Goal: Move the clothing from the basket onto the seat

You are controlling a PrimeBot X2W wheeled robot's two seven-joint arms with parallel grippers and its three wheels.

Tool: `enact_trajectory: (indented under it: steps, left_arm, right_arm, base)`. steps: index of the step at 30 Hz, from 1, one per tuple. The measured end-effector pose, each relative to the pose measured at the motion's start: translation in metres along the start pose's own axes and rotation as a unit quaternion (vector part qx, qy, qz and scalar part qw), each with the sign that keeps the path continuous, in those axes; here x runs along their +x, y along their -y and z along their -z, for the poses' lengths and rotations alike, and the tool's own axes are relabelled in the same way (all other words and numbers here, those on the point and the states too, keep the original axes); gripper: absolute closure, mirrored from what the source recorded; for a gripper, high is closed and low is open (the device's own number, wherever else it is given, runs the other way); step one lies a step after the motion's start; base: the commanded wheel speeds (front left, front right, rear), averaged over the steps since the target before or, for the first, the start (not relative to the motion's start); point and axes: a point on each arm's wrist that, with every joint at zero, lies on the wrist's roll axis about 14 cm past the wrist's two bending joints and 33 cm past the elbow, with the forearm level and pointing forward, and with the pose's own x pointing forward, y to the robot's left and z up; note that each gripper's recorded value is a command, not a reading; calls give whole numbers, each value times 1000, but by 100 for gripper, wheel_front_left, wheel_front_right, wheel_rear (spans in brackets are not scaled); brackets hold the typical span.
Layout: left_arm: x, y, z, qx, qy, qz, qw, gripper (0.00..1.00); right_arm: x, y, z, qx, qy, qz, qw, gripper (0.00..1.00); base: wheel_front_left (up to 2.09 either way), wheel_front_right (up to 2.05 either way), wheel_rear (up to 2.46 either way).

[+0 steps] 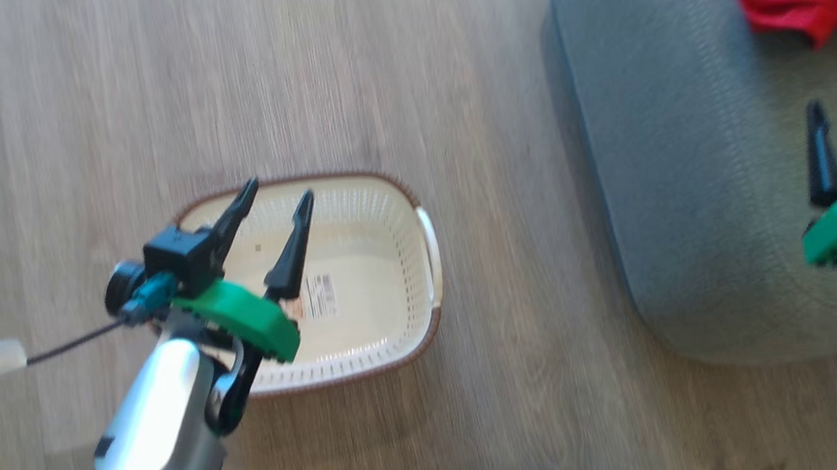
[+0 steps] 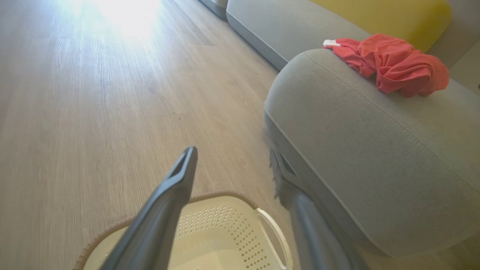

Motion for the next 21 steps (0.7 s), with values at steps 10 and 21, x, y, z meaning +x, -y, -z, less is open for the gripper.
enact_trajectory:
  steps: [10, 21]
  left_arm:
    - [-46, -14, -36, -2, 36, -66, 997, 0]
    - [-131, -82, -66, 34, 76, -211, 974, 0]
  right_arm:
    - [-69, -19, -39, 44, 116, -12, 992, 0]
    - [-90, -155, -10, 81, 96, -135, 983, 0]
  base:
    - [0, 0, 0]
    - [0, 0, 0]
